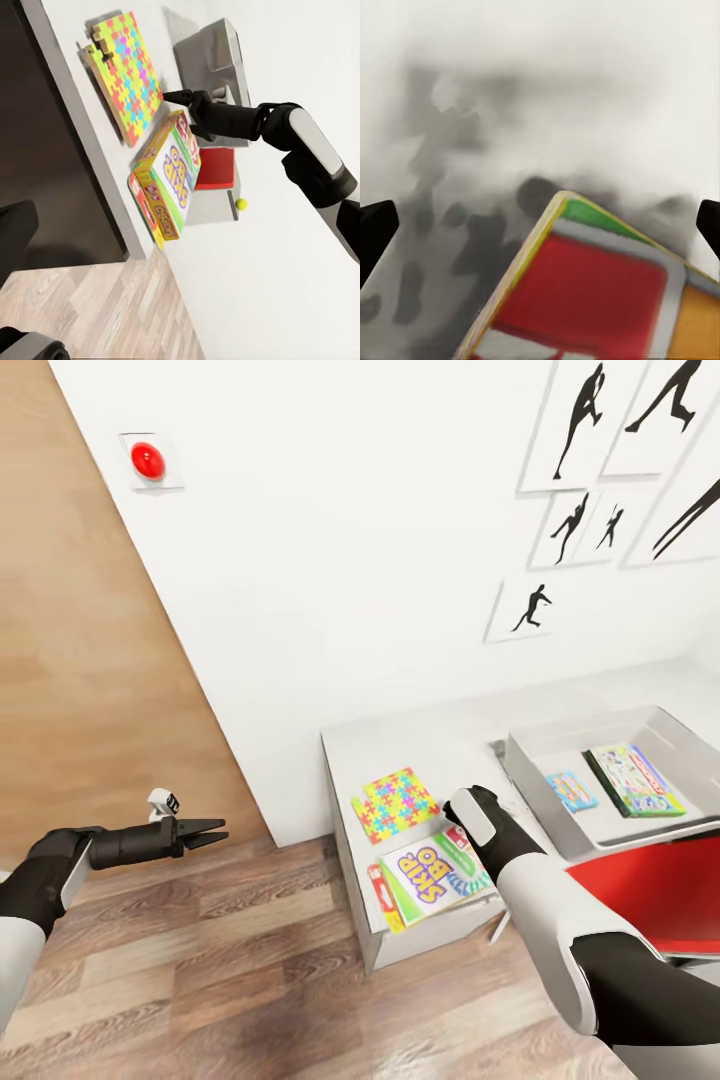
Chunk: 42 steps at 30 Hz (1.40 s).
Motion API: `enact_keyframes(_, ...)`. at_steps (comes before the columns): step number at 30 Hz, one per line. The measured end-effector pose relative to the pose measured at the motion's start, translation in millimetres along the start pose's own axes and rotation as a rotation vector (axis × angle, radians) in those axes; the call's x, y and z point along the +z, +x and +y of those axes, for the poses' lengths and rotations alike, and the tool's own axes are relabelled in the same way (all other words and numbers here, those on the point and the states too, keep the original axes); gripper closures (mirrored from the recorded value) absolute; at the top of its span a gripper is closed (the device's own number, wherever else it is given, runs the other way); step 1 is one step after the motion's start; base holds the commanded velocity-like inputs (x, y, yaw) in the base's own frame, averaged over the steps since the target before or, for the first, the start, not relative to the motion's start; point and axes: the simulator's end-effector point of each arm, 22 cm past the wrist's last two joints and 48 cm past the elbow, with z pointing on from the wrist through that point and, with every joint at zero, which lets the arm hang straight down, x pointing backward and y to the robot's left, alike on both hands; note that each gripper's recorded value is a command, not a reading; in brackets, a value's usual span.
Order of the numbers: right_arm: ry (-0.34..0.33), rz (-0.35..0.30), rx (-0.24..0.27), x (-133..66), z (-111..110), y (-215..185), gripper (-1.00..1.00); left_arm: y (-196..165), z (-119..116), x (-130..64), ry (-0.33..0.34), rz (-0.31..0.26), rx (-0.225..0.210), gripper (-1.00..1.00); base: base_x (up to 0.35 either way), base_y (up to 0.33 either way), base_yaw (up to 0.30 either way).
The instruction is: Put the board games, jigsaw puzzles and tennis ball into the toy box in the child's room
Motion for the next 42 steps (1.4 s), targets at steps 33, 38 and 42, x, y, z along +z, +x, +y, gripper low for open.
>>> enact_keyframes(33, 0.001, -0.001, 0.000, 0.1, -1.0, -0.6, -1.00, 0.6, 0.1, 0.9, -0.001, 0.001, 0.000, -1.00, -0.011, 0.062, 0.000)
enact_keyframes(38, 0.001, -0.001, 0.000, 0.1, -1.0, -0.7, -1.00, 0.6, 0.1, 1.0, 0.000, 0.001, 0.000, -1.00, -0.018, 0.001, 0.000)
enact_keyframes(42, 0.002, -0.001, 0.000, 0.3, -1.0, -0.7, -1.00, 0.6, 0.2, 1.3, 0.000, 0.002, 0.000, -1.00, -0.110, 0.000, 0.000)
